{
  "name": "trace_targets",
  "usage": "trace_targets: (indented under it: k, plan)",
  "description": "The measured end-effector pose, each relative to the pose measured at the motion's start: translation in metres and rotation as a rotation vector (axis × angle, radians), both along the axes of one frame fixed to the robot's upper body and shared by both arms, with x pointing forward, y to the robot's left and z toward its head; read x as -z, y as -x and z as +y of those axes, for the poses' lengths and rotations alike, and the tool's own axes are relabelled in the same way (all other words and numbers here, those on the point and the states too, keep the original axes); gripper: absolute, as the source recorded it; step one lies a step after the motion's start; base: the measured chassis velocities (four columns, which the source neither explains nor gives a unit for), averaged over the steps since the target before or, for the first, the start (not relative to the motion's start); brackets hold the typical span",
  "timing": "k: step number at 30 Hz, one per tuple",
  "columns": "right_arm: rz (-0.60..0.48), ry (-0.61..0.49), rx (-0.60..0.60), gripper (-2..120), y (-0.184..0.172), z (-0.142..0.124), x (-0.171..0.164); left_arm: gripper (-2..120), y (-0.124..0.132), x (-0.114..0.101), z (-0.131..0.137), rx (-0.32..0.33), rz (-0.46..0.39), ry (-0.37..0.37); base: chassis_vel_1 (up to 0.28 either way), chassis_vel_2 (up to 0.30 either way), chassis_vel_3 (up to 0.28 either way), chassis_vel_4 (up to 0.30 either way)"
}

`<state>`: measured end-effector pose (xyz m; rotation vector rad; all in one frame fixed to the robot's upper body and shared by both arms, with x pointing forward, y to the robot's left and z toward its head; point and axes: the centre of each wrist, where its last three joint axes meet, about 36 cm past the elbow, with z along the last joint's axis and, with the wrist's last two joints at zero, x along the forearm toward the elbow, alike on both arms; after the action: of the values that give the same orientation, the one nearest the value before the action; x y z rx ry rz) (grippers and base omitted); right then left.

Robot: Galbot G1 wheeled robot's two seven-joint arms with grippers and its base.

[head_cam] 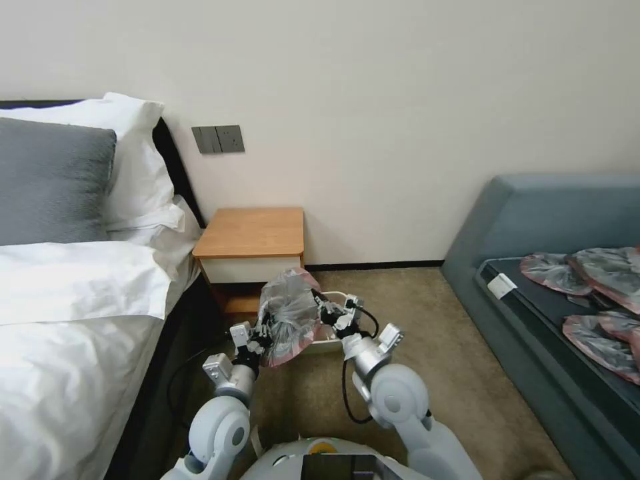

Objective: Pick up the garbage bag from the table and place it over the trash can.

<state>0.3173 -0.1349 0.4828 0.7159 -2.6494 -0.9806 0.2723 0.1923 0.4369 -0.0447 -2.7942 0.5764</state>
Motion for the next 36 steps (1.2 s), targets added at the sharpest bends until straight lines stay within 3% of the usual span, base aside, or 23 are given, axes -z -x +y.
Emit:
trace_targets:
  k: [16, 36]
  plan:
    - [0.096, 0.058, 0.088, 0, -0.037, -0.055, -0.03, 7, 0.001, -0.001, 0.004, 0.016, -0.008, 0.01, 0.0, 0.0, 0.0, 0.0]
    - [0.237, 0.179, -0.039, 0, -0.064, -0.108, -0.063, 7, -0.001, 0.003, 0.011, 0.077, -0.067, 0.036, 0.0, 0.0, 0.0, 0.0]
